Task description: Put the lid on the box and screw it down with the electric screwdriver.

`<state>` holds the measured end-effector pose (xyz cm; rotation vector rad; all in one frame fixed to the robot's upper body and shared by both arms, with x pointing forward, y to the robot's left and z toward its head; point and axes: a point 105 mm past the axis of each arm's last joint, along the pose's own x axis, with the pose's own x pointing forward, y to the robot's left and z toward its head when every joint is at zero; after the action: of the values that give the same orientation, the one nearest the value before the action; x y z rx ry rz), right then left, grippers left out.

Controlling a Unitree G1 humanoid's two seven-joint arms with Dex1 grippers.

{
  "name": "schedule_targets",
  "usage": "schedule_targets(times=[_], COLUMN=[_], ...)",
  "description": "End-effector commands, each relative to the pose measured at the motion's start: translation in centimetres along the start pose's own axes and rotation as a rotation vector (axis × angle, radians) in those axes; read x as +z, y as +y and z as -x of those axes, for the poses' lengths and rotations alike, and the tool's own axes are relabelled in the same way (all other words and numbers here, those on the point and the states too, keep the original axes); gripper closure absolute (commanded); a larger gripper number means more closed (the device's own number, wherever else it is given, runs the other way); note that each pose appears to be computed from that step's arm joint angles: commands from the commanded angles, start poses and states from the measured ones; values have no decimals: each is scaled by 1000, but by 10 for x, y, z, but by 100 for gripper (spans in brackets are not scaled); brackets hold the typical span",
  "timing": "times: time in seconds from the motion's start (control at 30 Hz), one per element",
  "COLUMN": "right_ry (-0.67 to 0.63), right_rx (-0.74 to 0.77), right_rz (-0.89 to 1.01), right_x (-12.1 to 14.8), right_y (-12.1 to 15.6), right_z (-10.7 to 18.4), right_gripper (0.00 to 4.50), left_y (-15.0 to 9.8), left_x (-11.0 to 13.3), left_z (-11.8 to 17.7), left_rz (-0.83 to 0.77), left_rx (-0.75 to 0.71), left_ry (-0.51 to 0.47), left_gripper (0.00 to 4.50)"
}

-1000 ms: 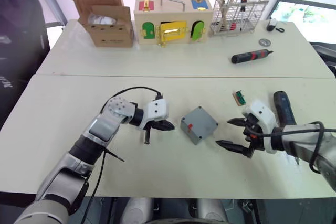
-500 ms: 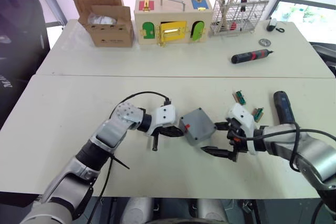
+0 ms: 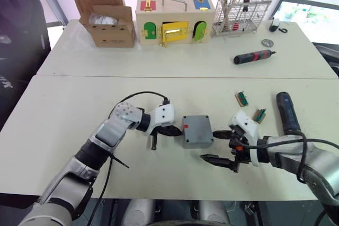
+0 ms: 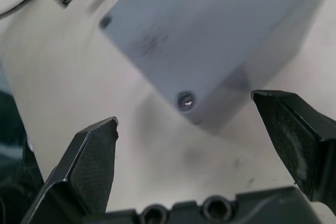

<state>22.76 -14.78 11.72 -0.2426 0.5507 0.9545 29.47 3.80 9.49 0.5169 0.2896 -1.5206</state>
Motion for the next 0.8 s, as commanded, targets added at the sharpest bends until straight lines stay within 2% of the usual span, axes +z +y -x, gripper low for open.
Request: schedule_targets(times=[0.03,0.17,0.27,0.3,0.4,0.63,0.77,0.8], right_ry=[-66,-174,-347,-388,-393,-454,-486,-483], right_rx=[-81,-222,-485,-574,-766,-961,-964,-958], right_rz=[-2,-65,-88,-97,-127,-173,-208,-220], right_x=[16,30,43,44,24,-7,-13,-14], right_y=[-4,-23,-66,-80,-106,-123,-122,-122], right_z=[31,67,91,98,101,86,75,70], right_gripper=[2,2,2,2,2,2,2,23], left_y=[17,27,26,23,9,-7,-11,-12], left_x=[18,43,75,85,109,118,111,110], left_z=[23,40,45,45,39,25,22,23], left_rz=[-3,22,29,33,45,52,59,63], left_rx=[63,92,64,39,-42,-74,-72,-71], left_ry=[-67,-181,-303,-341,-434,-452,-428,-426], left_gripper=[450,450,450,450,450,450,450,450])
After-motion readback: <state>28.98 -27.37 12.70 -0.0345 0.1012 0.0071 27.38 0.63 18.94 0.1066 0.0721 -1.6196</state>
